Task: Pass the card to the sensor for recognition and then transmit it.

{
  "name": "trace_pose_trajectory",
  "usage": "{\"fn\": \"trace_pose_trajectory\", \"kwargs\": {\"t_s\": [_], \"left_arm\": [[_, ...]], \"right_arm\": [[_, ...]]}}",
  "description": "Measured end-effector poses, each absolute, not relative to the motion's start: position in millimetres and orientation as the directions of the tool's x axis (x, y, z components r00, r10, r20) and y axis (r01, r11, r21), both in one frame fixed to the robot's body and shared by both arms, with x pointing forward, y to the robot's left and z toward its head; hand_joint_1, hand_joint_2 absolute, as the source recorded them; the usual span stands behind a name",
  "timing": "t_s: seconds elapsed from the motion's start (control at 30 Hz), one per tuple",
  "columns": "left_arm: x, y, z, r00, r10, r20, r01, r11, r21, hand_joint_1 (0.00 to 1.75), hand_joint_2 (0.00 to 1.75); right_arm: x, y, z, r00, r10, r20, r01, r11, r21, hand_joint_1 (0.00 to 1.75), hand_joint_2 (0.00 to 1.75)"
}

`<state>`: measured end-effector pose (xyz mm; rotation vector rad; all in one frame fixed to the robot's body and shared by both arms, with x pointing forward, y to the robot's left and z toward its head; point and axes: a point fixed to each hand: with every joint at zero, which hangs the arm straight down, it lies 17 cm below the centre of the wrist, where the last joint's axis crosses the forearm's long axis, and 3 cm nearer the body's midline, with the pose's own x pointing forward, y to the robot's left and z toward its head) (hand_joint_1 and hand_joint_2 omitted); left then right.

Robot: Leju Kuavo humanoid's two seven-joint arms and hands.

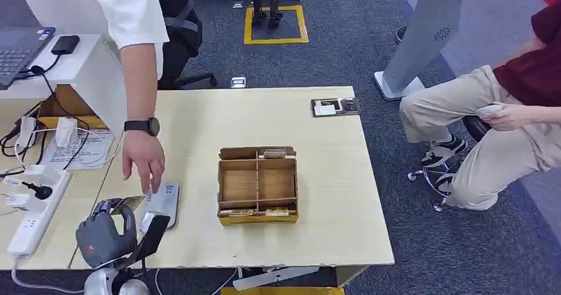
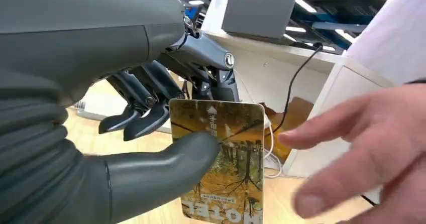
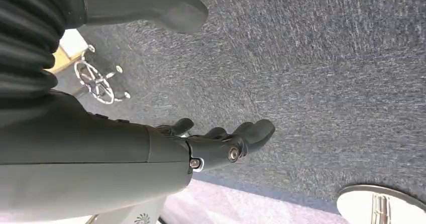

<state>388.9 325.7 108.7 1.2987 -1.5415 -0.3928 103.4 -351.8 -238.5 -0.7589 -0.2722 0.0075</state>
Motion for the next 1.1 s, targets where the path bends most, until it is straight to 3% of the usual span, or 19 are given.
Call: {"fn": "trace_pose_trajectory", "kwargs": {"t_s": [0.53, 1.1], "left_arm": [[396, 302, 89, 0.121, -0.909, 0.398, -0.437, 0.312, 0.844, 1.75, 1.75], [409, 255, 44, 0.147, -0.883, 0.446, -0.296, 0.391, 0.871, 1.75, 1.75]], "right_arm": [[104, -352, -238, 0.965, 0.098, 0.244, 0.097, 0.728, -0.679, 0.00, 1.75], [103, -350, -239, 0.965, 0.091, 0.244, 0.101, 0.731, -0.674, 0.00, 1.75]]}}
